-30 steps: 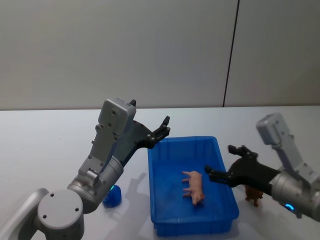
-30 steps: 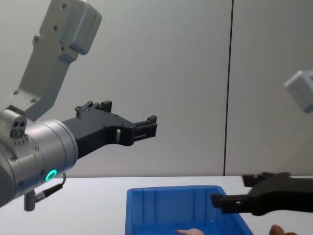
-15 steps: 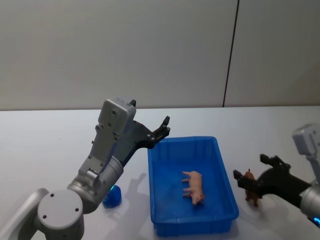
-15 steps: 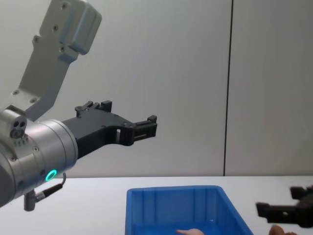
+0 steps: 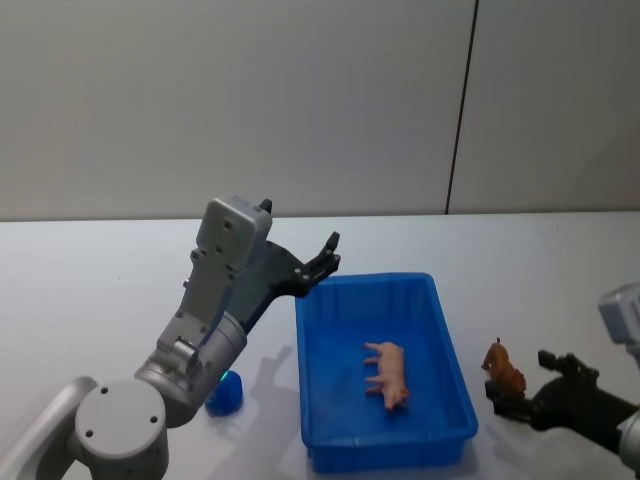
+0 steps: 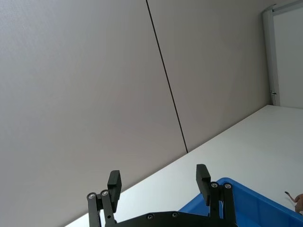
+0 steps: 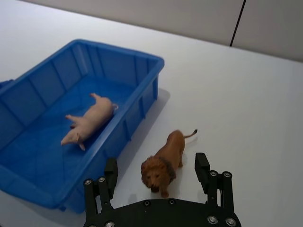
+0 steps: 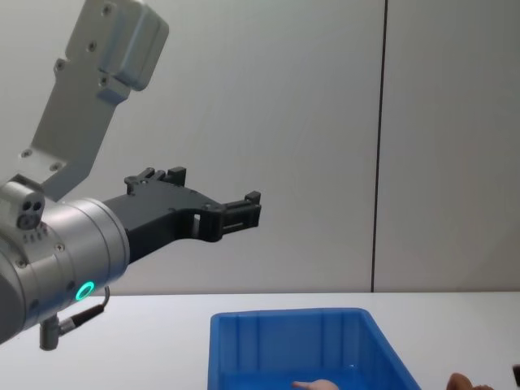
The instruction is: Pick up the two dolls from the table and place them into the box.
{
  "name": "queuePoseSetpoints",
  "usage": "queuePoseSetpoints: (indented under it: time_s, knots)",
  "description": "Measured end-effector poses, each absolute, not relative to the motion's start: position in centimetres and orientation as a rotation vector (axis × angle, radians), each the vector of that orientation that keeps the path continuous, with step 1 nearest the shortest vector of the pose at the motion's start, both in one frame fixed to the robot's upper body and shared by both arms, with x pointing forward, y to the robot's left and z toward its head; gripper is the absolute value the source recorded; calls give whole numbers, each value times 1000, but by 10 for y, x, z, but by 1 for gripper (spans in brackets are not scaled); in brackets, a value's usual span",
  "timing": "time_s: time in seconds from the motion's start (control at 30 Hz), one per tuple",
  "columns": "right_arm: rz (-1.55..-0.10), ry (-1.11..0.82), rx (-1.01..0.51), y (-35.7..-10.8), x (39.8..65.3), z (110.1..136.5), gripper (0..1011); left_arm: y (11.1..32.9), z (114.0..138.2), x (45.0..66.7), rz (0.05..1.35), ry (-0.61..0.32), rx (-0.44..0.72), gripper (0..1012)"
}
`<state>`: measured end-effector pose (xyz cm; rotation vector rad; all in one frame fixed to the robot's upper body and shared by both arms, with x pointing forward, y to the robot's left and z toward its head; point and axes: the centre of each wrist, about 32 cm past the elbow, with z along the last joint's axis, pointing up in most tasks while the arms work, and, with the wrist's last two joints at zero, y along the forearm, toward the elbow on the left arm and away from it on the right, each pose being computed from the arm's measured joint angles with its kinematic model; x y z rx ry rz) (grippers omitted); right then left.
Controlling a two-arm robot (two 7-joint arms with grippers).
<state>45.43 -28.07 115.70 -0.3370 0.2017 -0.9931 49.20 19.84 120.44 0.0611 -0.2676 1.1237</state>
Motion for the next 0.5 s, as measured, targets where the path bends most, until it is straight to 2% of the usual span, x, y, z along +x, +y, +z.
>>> queuePoseSetpoints:
  time_s: [0.5]
  knots:
    - [-990,242,-389,-278,452,1138,996,198,1204,492,1124,-268,61,1001]
